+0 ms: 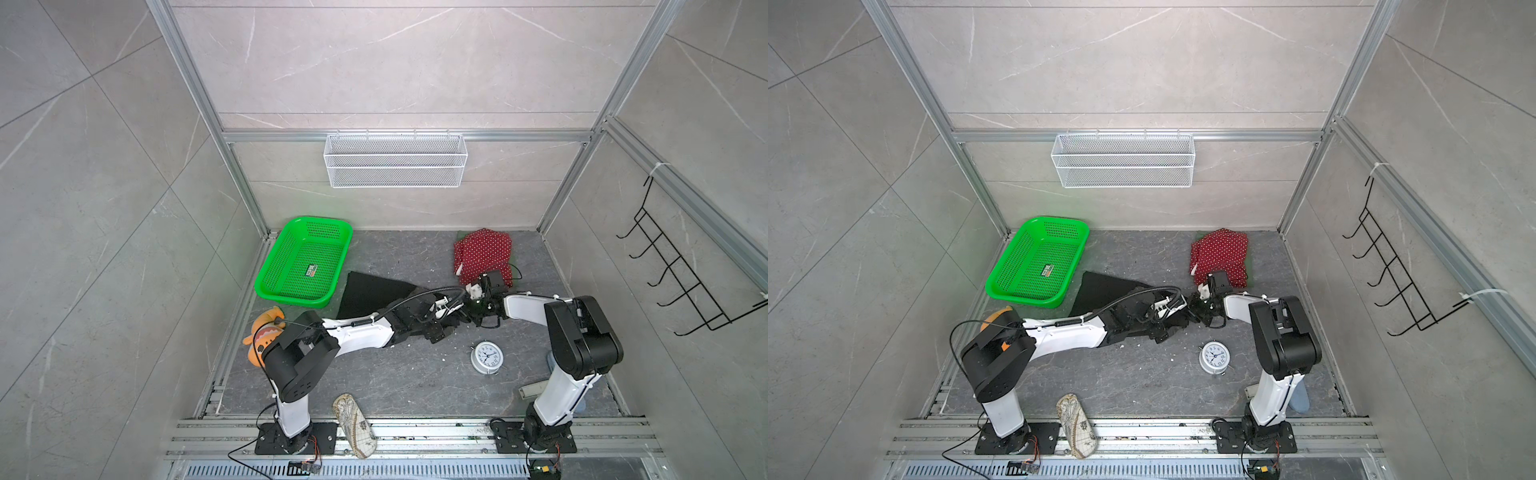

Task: Fold and stack skirts
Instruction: Fold the skirt at the center of the table.

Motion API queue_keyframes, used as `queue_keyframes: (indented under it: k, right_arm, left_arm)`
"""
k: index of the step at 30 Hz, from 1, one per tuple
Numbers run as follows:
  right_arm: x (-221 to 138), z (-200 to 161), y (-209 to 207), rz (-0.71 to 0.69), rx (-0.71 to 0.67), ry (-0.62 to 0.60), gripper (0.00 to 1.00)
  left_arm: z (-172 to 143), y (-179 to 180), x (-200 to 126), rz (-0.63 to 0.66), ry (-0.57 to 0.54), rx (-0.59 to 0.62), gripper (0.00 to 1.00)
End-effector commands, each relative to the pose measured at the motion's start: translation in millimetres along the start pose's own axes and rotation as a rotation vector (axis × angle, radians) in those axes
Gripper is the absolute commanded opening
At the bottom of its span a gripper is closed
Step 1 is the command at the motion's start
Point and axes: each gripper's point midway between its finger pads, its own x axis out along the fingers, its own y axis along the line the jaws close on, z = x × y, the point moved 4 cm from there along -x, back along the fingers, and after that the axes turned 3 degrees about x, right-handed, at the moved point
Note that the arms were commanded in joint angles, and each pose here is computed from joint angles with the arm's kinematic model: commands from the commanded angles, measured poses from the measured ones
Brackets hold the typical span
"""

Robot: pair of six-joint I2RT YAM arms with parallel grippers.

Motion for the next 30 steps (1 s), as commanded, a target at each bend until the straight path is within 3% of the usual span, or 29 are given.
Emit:
queue_keyframes:
  k: [1,5,11,18,25,30]
  right_arm:
    - [2.6,-1.4,-8.2,-0.055,-0.069,0.004,0.0]
    - [-4.4,-2.0,-11.8,-0.087,-0.123,-0.03,0.0]
    - [-23.0,-2.1,-16.1,-0.165,-0.196,-0.101,0.0]
    - [-45.7,-0.6,-11.1,-0.219,-0.247,-0.162,0.0]
    - [-68.5,-7.8,-12.8,-0.307,-0.269,-0.165,0.0]
    - [-92.0,-13.2,-4.0,-0.349,-0.27,-0.163,0.0]
  left_arm:
    - [37.8,39.8,-33.3,0.089,-0.145,-0.248,0.89]
    - [24.6,51.7,-32.2,0.148,-0.067,-0.412,0.79]
    - [-25.1,51.6,-16.7,0.243,0.096,-0.616,0.3]
    - [-59.6,42.6,10.9,0.283,0.191,-0.7,0.02]
    - [-72.7,35.2,40.7,0.307,0.247,-0.704,0.0]
    - [-63.7,24.9,59.4,0.245,0.23,-0.705,0.0]
